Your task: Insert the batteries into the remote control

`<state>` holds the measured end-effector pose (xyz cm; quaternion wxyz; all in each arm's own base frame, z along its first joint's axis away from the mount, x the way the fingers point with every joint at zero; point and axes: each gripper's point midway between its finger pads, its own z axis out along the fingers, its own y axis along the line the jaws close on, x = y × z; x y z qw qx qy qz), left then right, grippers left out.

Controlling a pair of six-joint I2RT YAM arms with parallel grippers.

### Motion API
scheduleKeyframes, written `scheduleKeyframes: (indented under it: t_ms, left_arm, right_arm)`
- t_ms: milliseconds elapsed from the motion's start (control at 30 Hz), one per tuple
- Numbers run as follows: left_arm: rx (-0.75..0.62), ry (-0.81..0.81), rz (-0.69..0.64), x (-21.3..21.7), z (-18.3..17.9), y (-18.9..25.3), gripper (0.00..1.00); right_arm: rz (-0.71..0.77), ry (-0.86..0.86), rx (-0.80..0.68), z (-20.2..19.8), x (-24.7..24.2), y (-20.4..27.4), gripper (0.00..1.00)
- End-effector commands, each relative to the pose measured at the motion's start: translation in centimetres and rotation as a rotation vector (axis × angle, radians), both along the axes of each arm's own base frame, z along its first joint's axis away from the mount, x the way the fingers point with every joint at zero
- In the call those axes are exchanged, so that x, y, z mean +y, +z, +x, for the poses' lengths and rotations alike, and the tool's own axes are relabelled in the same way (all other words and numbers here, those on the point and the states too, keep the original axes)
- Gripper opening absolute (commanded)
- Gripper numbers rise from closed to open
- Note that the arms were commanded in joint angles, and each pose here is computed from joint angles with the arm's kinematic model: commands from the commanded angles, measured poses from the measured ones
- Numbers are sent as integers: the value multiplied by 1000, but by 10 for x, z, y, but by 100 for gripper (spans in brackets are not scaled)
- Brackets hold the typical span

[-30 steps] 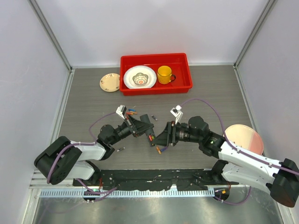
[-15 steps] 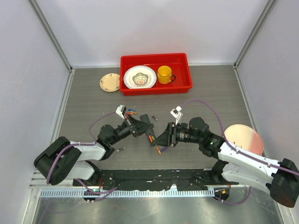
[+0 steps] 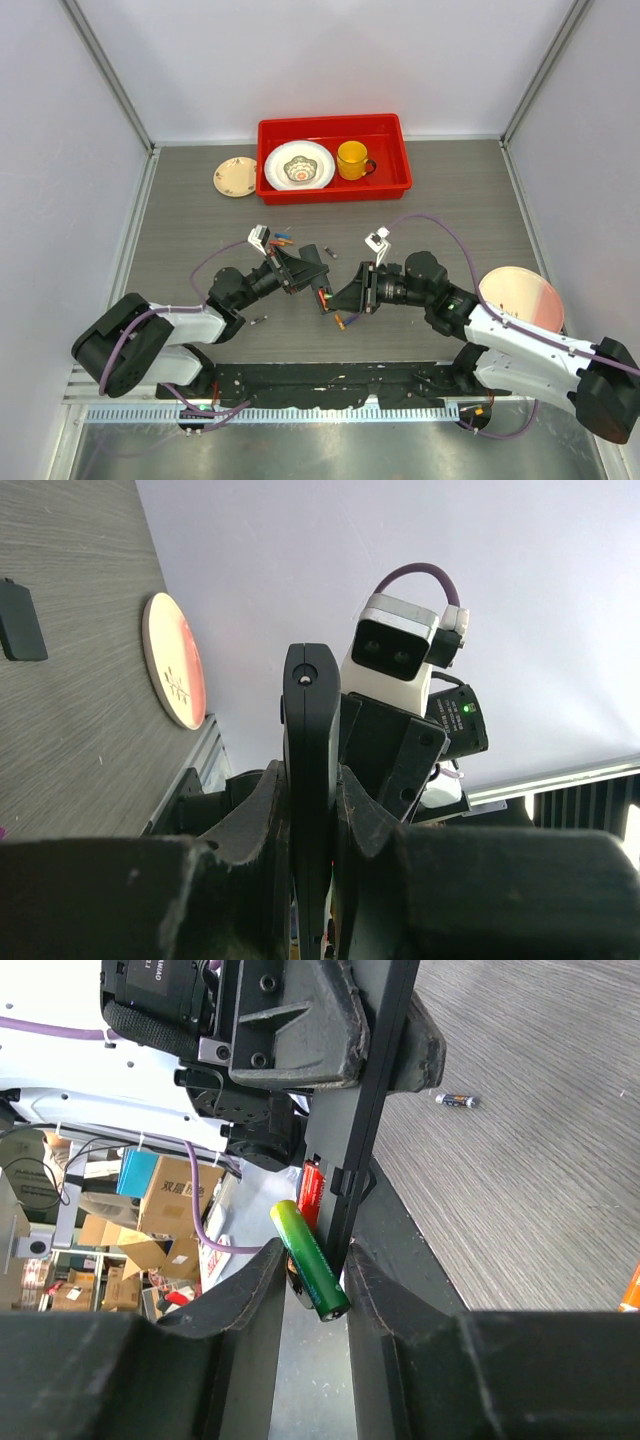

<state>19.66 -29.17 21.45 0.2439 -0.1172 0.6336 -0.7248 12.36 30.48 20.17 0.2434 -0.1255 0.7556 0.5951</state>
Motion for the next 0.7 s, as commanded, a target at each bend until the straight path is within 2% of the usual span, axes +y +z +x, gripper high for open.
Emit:
scheduleKeyframes:
  t_ms: [0,367,533,667]
  left_arm:
    - [-235,-10,-190,11,-17,69,0]
    - [-229,-1,-180,11,-15,65,0]
    - [-218,19,-162,11,-11,57,0]
    - [-199,58,-141,14,-5,47,0]
  right_arm:
    - [57,6,-33,3,5,15,34]
    - [67,-3,-33,6,5,25,34]
    - [22,-14,-27,8,3,23,34]
    - [-12,-18,-26,9,-1,24,40]
